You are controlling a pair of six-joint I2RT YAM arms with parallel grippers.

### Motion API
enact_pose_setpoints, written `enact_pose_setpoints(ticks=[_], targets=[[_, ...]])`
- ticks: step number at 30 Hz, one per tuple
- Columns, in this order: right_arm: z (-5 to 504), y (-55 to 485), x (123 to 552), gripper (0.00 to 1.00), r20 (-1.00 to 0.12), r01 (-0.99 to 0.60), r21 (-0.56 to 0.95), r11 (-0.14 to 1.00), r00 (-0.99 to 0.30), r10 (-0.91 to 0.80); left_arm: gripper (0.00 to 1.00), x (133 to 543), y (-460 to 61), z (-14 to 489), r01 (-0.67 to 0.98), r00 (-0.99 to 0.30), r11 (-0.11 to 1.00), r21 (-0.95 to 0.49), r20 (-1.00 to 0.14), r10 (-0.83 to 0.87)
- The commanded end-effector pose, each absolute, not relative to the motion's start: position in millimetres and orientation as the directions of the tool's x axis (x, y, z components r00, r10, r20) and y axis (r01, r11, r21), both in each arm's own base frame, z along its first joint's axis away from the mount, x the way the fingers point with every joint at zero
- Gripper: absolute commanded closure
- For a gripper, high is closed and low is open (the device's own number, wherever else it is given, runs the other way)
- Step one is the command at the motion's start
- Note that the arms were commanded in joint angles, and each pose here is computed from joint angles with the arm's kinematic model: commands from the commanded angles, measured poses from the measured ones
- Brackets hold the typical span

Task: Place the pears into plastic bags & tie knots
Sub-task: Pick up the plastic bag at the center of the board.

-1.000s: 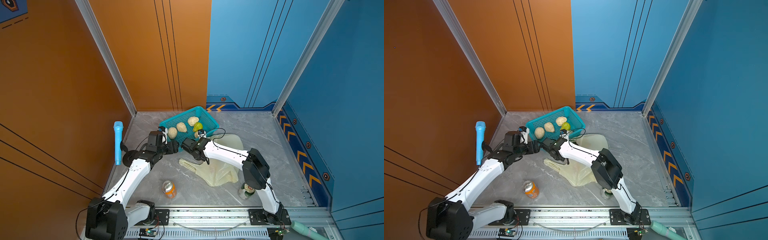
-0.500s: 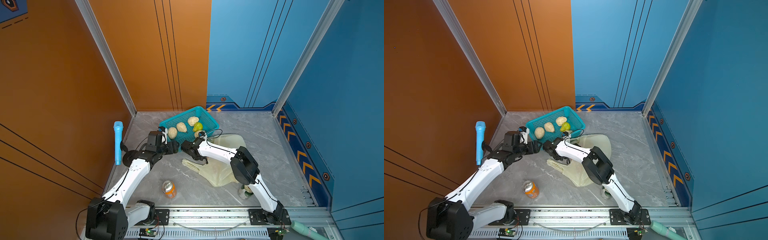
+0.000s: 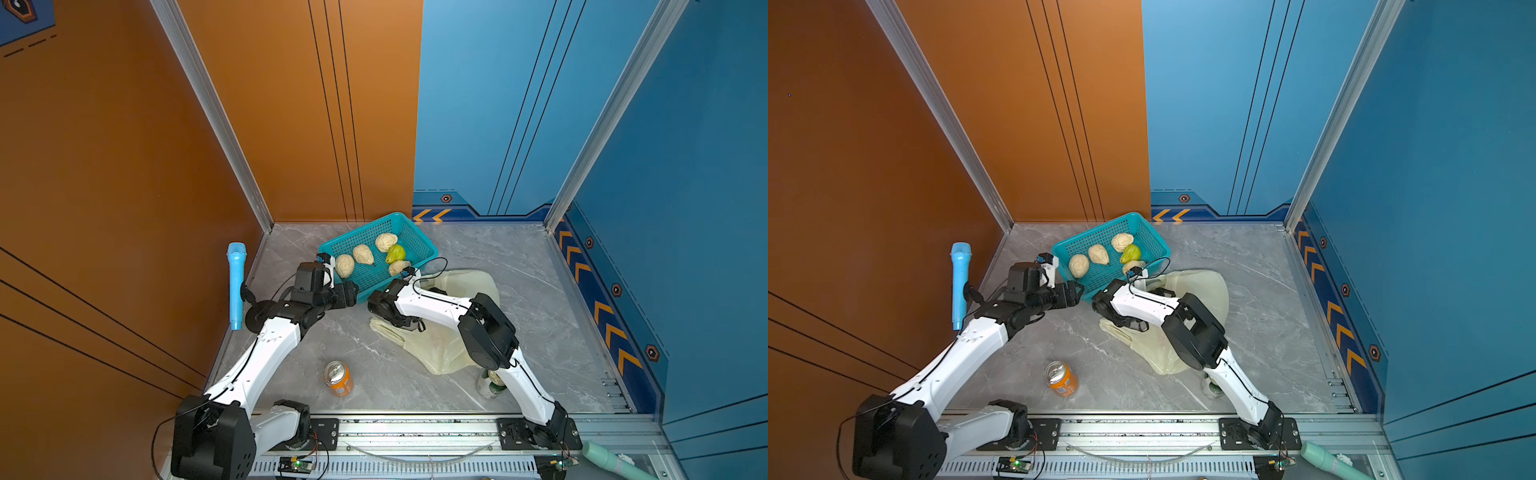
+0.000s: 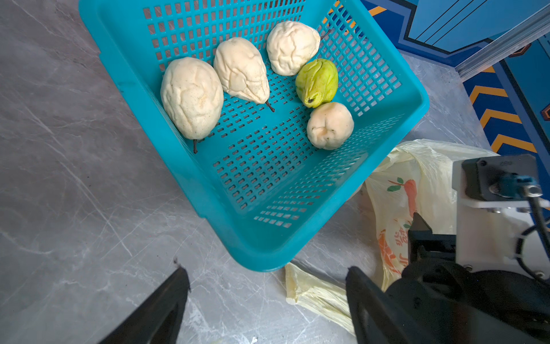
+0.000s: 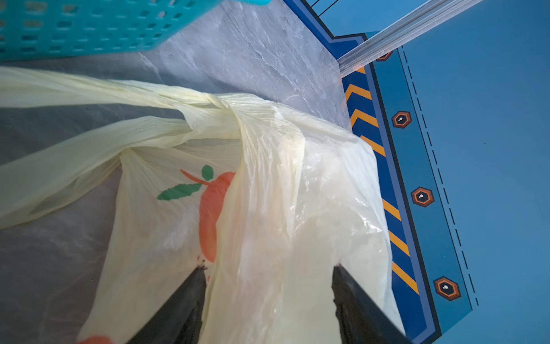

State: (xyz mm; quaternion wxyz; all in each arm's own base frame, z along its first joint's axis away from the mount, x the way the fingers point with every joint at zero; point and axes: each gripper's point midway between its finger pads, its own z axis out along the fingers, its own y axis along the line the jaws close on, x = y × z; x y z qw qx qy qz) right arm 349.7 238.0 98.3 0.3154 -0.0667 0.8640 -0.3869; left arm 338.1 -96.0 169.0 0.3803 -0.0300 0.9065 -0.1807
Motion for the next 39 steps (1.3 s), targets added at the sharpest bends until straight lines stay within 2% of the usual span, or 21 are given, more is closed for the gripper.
enact_pose_setpoints(ticks=[1,6,11,13,18,21,25,28,32,39], targets=[[91,234,347,0.31,-0.471,0.13,-0.749,0.65,-0.793,-0.385,0.16,335,-95,172,0.082,-0.708,0.933,-0.351,-0.679,-0.194],[98,229,345,0.59,-0.486,0.146,-0.751,0.644,-0.782,-0.389,0.16,334,-95,174,0.084,-0.704,0.932,-0.352,-0.683,-0.194],[132,223,344,0.91,-0.538,0.19,-0.731,0.655,-0.751,-0.383,0.18,334,-97,185,0.095,-0.687,0.927,-0.362,-0.698,-0.202],[154,221,343,0.99,-0.58,0.214,-0.7,0.682,-0.728,-0.367,0.19,333,-98,192,0.102,-0.679,0.923,-0.372,-0.704,-0.208],[221,216,339,1.0,-0.698,0.267,-0.585,0.766,-0.646,-0.308,0.2,333,-92,215,0.104,-0.644,0.92,-0.377,-0.731,-0.227],[258,218,333,1.0,-0.753,0.247,-0.486,0.838,-0.605,-0.258,0.21,333,-87,228,0.102,-0.635,0.917,-0.385,-0.735,-0.238],[290,226,324,1.0,-0.806,0.145,-0.242,0.96,-0.58,-0.116,0.24,332,-75,242,0.068,-0.612,0.914,-0.399,-0.74,-0.278],[304,233,320,1.0,-0.825,0.058,0.041,0.998,-0.562,0.066,0.24,331,-75,248,0.073,-0.604,0.897,-0.436,-0.735,-0.308],[315,230,319,1.0,-0.743,0.026,0.409,0.912,-0.571,0.349,0.26,326,-98,246,0.127,-0.647,0.85,-0.512,-0.692,-0.321],[313,224,331,1.0,-0.506,0.009,0.766,0.643,-0.608,0.611,0.24,304,-166,238,0.261,-0.726,0.718,-0.645,-0.622,-0.294]])
